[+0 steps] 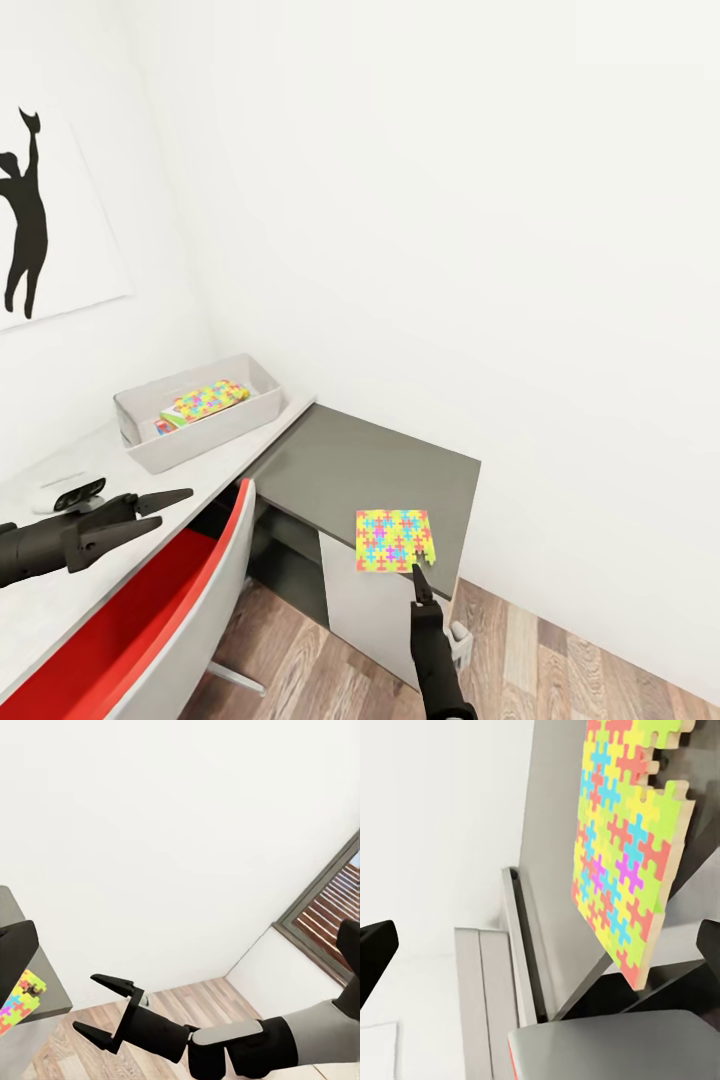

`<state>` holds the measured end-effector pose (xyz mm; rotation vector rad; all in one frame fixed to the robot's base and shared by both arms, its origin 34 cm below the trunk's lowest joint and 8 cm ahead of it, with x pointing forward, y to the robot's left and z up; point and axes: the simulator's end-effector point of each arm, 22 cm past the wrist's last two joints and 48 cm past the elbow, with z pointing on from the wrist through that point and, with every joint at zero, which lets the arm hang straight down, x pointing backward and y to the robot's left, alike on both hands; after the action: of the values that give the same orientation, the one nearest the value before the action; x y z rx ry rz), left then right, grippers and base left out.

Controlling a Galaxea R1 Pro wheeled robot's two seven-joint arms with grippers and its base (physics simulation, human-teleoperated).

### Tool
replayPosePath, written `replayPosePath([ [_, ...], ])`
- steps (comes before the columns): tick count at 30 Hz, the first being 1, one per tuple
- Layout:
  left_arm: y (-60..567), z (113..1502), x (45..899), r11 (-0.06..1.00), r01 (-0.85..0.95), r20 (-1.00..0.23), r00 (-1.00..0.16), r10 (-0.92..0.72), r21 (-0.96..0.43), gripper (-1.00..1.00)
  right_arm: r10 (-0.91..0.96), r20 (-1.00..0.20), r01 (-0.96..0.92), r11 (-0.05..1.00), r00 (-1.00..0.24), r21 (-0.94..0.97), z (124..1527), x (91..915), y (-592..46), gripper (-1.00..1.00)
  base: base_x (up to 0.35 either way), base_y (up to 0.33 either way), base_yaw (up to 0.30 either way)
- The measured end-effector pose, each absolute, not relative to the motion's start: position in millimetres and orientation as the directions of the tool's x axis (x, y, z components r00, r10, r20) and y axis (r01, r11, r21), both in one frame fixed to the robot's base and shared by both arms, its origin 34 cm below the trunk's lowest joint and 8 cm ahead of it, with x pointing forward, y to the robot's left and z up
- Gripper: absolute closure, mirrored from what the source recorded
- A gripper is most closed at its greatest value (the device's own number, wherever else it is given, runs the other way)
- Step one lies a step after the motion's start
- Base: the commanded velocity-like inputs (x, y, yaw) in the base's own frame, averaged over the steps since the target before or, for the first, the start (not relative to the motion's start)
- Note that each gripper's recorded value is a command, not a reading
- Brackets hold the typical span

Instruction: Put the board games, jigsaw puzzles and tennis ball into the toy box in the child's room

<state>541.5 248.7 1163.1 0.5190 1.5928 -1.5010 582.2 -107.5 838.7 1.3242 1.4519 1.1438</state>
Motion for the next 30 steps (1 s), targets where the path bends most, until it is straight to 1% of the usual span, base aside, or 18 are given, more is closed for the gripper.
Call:
replayPosePath([
  [30,249,1141,548,0.182,0.77,-0.785,-0.562,-0.26,-0.611,-1.0,0.996,-0.002,0.218,0.022,-0.092,0.976,821,590,-105,-1.0,0.0,0.0,0.0],
])
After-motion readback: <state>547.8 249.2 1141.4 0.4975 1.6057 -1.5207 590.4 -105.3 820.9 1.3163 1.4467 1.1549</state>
